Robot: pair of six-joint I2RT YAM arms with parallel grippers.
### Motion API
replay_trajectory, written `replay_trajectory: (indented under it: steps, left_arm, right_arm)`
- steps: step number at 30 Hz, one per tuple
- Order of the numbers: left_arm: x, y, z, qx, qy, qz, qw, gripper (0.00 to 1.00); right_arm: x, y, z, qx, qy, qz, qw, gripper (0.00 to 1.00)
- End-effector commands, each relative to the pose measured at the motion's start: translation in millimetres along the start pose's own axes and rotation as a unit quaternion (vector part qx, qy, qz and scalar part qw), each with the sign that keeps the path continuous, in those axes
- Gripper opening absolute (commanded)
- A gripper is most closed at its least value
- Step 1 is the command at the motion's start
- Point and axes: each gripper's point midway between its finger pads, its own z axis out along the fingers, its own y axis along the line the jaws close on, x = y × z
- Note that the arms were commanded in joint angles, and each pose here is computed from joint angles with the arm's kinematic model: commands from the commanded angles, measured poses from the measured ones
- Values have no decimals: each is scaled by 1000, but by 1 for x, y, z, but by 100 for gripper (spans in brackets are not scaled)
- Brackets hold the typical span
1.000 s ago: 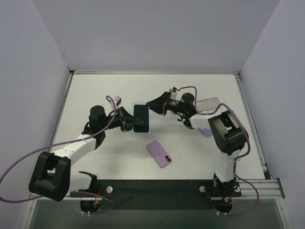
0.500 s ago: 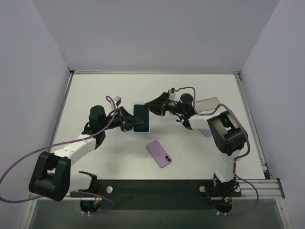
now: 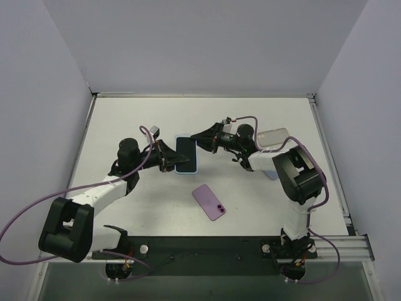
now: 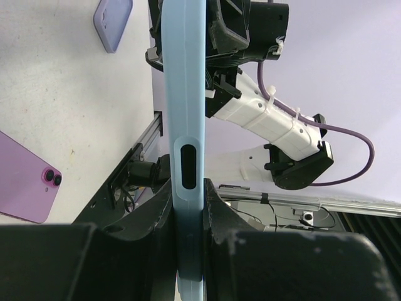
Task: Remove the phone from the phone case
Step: Remove the phone case from the phone.
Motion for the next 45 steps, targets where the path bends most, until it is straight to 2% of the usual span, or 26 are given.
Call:
replay_trajectory:
  steps: [1,5,6,8,9,10,11,12,14,15,18,25,28,30,31,32,34,37,45]
  left_arm:
    - [-13,-52,3,69,-19,94,993,0]
    - [-18,-69,5,89,-27,106,990,0]
    - [-19,-74,5,98,-27,112,988,0]
    - [-21,-77,6,102,-25,105,989,0]
    - [-21,-83,6,110,-24,109,988,0]
    - [-22,-83,7,112,-24,104,988,0]
    - [-22,-88,6,120,-23,101,987,0]
    - [-22,-89,7,123,-21,98,987,0]
    - [-21,-93,7,126,-15,90,988,0]
    - [-21,-95,7,125,-11,89,988,0]
    - [-20,-94,8,116,-3,81,990,0]
    - [-17,-106,6,125,3,88,988,0]
    - [-16,-108,5,127,5,90,988,0]
    - [-14,-109,4,129,5,93,987,0]
    - [-14,-109,3,129,5,96,987,0]
    - [-13,-106,3,127,6,95,987,0]
    - [-12,-107,3,129,7,101,987,0]
    - [-11,-103,3,127,9,98,987,0]
    - [-9,-102,2,128,12,100,987,0]
  right_arm:
    - [34,107,-15,-171,19,-98,980,0]
    - [41,135,-12,-170,17,-95,981,0]
    - [49,150,-14,-181,20,-126,975,0]
    - [51,151,-12,-165,17,-148,975,0]
    - [56,155,-15,-162,15,-192,968,0]
    - [56,152,-15,-150,11,-204,967,0]
    - [53,143,-14,-126,6,-203,971,5]
    - [57,143,-17,-118,7,-242,963,19]
    - [55,132,-17,-82,6,-250,965,26]
    - [57,132,-19,-74,6,-279,958,30]
    - [57,123,-21,-35,5,-290,956,34]
    - [62,120,-24,-28,24,-316,948,34]
    - [63,128,-24,-57,21,-308,950,29]
    - [59,128,-23,-70,21,-271,960,19]
    - [62,142,-25,-105,19,-285,953,17]
    - [58,142,-24,-114,21,-248,962,17]
    - [61,157,-26,-157,28,-252,955,19]
    - [54,164,-23,-184,30,-224,957,23]
    - [43,159,-13,-160,21,-232,959,20]
